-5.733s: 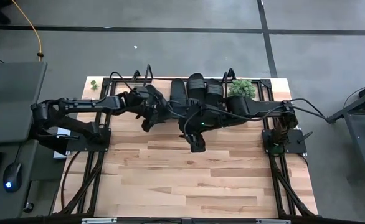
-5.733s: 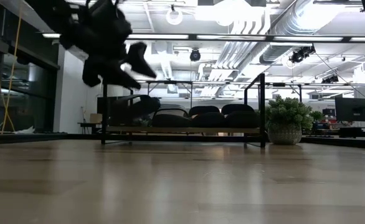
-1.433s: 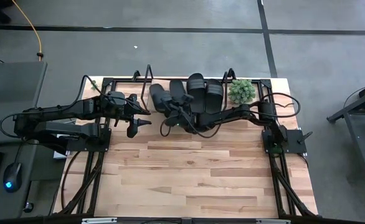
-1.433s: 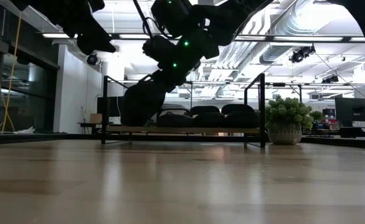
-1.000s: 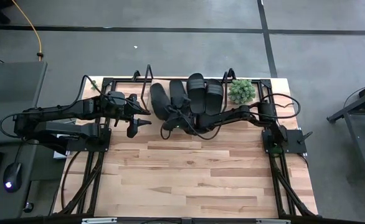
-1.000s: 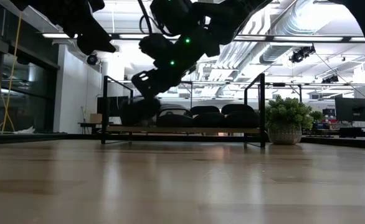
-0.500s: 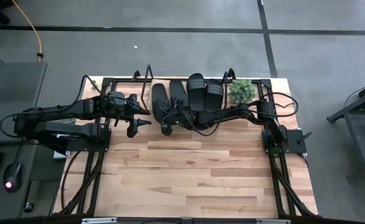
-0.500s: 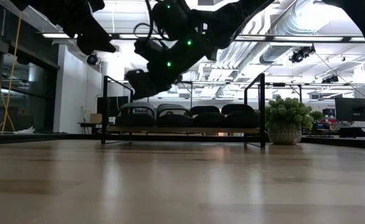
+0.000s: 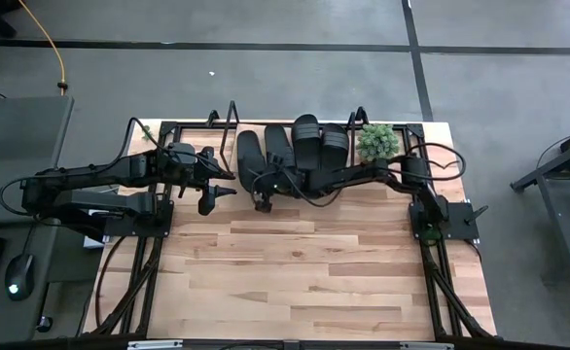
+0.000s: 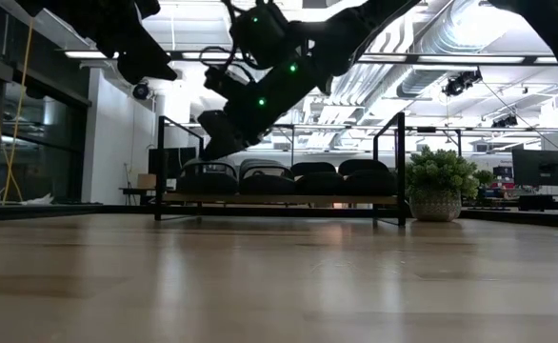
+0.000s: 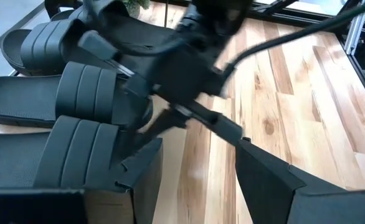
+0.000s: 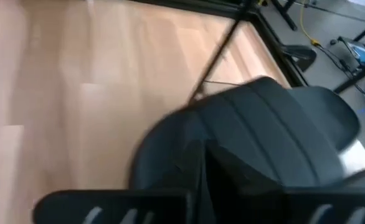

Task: Pick and place slides into the shelf
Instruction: Put the black slipper on the shelf

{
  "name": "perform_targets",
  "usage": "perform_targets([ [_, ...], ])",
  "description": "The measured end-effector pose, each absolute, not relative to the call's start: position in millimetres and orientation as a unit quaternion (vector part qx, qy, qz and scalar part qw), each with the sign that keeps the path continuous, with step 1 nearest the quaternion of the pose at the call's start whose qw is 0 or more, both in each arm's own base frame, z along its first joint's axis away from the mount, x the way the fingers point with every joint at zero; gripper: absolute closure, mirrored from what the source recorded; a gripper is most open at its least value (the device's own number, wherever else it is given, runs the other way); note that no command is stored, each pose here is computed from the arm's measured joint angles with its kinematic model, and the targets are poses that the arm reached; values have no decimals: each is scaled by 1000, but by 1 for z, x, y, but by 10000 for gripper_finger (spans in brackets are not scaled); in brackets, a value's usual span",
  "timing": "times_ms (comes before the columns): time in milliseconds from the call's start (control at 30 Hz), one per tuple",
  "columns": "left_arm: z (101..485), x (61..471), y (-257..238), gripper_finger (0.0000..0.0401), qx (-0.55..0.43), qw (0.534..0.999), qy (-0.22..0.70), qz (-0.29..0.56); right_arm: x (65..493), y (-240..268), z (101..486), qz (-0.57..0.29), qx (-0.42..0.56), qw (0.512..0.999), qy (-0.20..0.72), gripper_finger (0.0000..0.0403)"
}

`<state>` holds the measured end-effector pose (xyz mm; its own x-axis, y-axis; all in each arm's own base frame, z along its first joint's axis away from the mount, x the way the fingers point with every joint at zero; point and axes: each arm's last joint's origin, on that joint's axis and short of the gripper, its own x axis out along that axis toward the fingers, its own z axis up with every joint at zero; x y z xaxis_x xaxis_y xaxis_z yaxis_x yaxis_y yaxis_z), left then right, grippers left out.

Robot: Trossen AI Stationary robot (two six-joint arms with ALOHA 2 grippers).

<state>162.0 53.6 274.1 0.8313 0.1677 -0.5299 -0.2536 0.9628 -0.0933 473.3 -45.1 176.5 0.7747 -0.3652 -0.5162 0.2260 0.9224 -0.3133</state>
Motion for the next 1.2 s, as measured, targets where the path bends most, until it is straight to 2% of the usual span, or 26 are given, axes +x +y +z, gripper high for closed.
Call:
perform_targets([
  [100,274,162,54,217,-80,953,269,111,472,-55,176,-165,-110,934,297,400],
  [800,274,162,54,217,-78,953,269,119,469,-84,178,-206,-95,931,287,403],
  [1200,274,162,54,217,-78,952,269,119,474,-74,180,-106,-67,957,262,403],
])
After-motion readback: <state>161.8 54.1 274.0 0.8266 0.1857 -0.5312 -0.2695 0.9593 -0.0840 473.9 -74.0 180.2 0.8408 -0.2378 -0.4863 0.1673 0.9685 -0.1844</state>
